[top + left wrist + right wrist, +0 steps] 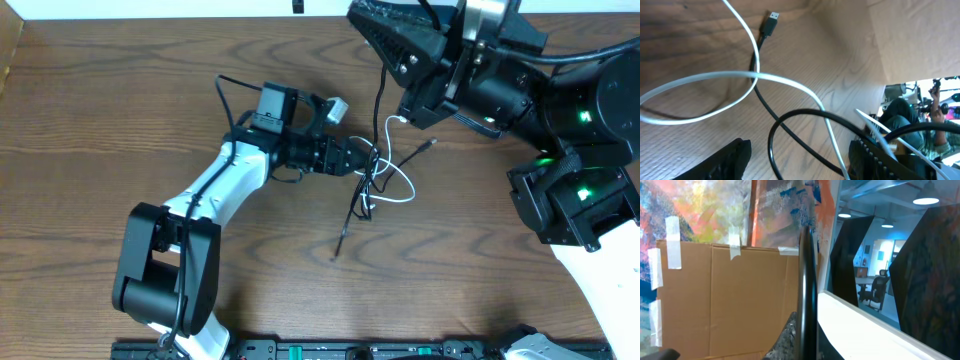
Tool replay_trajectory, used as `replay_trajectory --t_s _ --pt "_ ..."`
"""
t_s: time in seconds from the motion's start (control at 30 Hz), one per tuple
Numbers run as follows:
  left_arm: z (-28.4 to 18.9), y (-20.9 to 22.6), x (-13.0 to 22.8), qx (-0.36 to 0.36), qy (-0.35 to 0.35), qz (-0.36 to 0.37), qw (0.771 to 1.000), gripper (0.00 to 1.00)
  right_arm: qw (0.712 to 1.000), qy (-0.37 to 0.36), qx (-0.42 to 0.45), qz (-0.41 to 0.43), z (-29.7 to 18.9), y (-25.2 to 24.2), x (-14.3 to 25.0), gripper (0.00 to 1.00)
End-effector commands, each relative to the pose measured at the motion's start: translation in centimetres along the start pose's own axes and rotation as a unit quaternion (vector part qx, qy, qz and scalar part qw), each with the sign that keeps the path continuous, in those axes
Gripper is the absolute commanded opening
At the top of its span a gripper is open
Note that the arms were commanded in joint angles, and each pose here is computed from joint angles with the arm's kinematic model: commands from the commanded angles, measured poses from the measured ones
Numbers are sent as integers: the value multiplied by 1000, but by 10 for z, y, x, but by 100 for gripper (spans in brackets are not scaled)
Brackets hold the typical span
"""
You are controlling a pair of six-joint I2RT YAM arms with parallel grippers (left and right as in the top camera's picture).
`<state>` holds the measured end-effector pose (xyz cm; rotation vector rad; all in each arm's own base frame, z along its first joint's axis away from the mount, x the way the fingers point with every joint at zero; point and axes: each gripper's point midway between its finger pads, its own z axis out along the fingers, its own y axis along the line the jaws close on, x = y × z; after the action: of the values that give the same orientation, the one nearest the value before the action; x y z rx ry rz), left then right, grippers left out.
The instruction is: Untangle cables
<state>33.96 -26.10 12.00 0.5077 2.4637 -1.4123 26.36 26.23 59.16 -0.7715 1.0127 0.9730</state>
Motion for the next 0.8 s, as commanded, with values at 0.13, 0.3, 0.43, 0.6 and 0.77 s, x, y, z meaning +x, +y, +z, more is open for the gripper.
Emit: replay_trajectory --t_s 0.13,0.3,0.43,0.6,0.77 --pt "15 16 13 -54 15 -22 998 68 1000 -14 -3 12 -4 5 -14 1" --pt "18 16 16 -61 19 -22 998 68 1000 -18 -4 16 -4 6 -16 1" --pt "23 14 20 -60 26 -19 998 68 999 -28 -7 19 -5 7 -21 1" --pt "35 13 26 -56 38 -16 998 68 999 -28 -7 25 -5 7 -21 1" --pt "51 19 25 -50 35 -37 997 68 999 -28 -7 30 -5 7 -21 1"
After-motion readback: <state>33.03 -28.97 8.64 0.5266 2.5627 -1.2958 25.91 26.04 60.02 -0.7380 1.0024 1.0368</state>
